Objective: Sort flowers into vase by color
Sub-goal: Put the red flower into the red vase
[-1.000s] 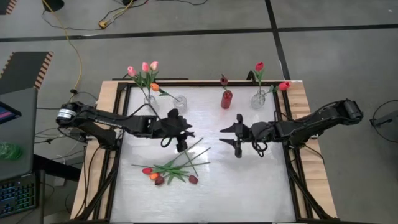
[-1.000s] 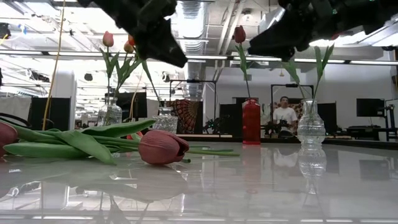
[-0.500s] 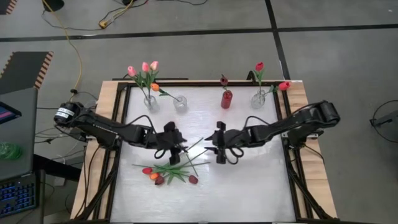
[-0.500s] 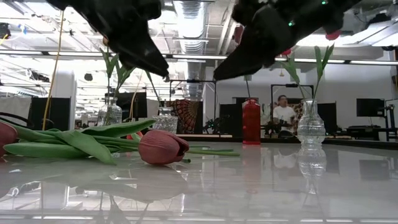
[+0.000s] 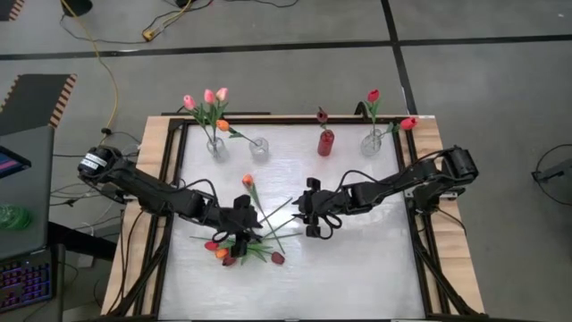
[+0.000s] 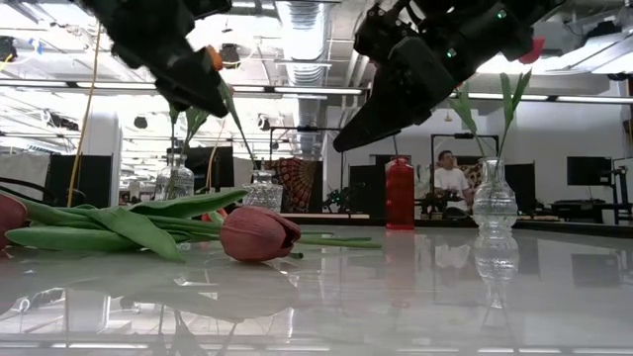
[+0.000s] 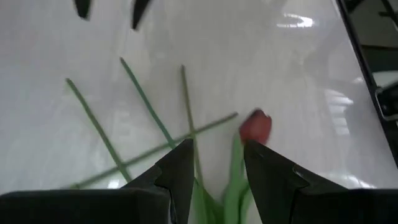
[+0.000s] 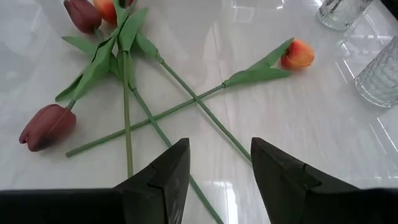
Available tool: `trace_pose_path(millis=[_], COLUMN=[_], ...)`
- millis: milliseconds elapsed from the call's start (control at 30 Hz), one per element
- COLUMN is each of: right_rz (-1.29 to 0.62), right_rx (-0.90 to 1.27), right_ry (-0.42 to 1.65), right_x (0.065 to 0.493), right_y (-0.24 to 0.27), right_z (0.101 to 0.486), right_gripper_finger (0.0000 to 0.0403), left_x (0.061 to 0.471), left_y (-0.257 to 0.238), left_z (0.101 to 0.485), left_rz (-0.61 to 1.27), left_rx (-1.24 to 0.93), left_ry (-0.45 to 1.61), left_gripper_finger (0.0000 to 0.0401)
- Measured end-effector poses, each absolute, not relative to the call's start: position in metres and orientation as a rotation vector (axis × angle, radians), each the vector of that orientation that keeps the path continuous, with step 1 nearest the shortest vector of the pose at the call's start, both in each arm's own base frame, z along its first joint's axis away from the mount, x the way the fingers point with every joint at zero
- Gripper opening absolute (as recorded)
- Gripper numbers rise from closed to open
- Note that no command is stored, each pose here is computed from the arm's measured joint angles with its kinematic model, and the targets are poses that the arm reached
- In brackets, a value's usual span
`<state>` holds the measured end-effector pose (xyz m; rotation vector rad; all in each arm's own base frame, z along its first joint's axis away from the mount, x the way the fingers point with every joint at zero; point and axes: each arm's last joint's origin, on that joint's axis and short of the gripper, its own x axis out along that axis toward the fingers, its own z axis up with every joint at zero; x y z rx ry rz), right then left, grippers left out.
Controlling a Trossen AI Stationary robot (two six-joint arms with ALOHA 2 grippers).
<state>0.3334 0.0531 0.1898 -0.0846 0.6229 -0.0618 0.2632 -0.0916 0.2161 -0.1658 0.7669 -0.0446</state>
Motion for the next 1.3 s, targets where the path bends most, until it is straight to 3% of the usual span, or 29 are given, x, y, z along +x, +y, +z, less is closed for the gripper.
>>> trace_pose_path(millis=[600, 1300], right_rz=[-0.057, -0.058], right_rx=[-0.085, -0.086], right_ry=[0.616, 0.617], right_x=[0.333, 0.333], right_y=[0.055, 0.055], right_z=[0.19, 0.19], right_gripper_finger=[0.0195, 0.0195], left_x=[0.278, 0.279], left_y=[-0.127, -0.127], left_z=[0.146, 0.133], left_rz=[-0.075, -0.058], left_rx=[-0.156, -0.124], left_ry=[0.978, 1.021], left_gripper_finger=[0.0128, 0.0128])
